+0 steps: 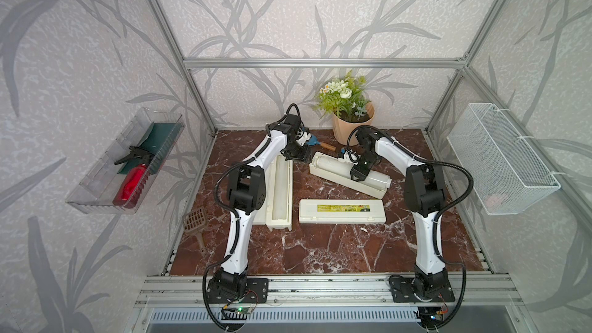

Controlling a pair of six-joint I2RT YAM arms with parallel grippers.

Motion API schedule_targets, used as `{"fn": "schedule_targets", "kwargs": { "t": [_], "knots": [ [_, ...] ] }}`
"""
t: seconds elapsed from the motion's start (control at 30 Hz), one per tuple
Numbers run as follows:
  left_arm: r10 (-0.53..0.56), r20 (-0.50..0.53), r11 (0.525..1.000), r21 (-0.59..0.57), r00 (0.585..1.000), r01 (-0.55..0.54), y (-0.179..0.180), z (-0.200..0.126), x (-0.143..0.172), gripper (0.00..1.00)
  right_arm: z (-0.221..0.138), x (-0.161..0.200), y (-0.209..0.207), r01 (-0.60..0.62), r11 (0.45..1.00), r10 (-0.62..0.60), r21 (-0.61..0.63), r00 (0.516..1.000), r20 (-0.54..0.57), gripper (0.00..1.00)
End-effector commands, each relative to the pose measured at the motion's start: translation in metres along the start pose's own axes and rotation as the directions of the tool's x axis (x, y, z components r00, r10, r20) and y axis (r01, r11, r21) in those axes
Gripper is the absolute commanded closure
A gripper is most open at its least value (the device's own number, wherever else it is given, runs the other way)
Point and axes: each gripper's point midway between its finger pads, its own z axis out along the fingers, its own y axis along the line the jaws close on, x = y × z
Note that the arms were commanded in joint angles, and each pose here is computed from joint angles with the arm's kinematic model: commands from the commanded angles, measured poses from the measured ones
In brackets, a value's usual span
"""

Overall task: Put plastic wrap rolls into dispensers
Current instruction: Adjust the plastic wrap in the plastic wrap cutting box.

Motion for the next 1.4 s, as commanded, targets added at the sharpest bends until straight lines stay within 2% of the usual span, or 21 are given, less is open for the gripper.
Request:
{"fn": "schedule_targets", "kwargs": {
  "t": [0.0, 0.43, 0.93, 1.07, 1.13, 1.23, 1.37],
  "knots": [
    [0.004, 0.073, 1.0, 0.004, 0.997, -0.004, -0.007, -0.029, -0.017, 0.39, -0.048, -0.024, -0.002, 0.025, 0.997, -0.034, 0.07, 0.991, 0.126, 0.79],
    [0.004, 0.066, 1.0, -0.013, 0.998, -0.004, -0.003, -0.031, -0.014, 0.39, -0.031, -0.043, -0.003, -0.011, 0.999, 0.002, 0.036, 0.971, 0.239, 0.8],
    [0.0, 0.062, 1.0, -0.016, 0.998, 0.001, -0.003, -0.031, -0.013, 0.39, -0.003, -0.029, -0.006, -0.018, 0.999, 0.009, 0.032, 0.966, 0.259, 0.8],
    [-0.001, 0.064, 1.0, -0.018, 0.998, 0.002, -0.003, -0.031, -0.014, 0.39, 0.004, -0.024, -0.006, -0.017, 0.999, 0.009, 0.032, 0.97, 0.243, 0.65],
    [-0.002, 0.066, 1.0, -0.02, 0.998, 0.003, -0.003, -0.032, -0.014, 0.38, 0.006, -0.022, -0.006, -0.024, 0.999, 0.017, 0.029, 0.972, 0.235, 0.5],
    [-0.001, 0.068, 1.0, -0.021, 0.998, 0.003, -0.003, -0.032, -0.015, 0.38, 0.003, -0.024, -0.007, -0.03, 0.999, 0.021, 0.036, 0.97, 0.244, 0.35],
    [-0.003, 0.072, 1.0, -0.024, 0.997, 0.005, -0.003, -0.034, -0.016, 0.38, -0.01, -0.031, -0.009, -0.032, 0.998, 0.014, 0.058, 0.96, 0.28, 0.2]
  ]
}}
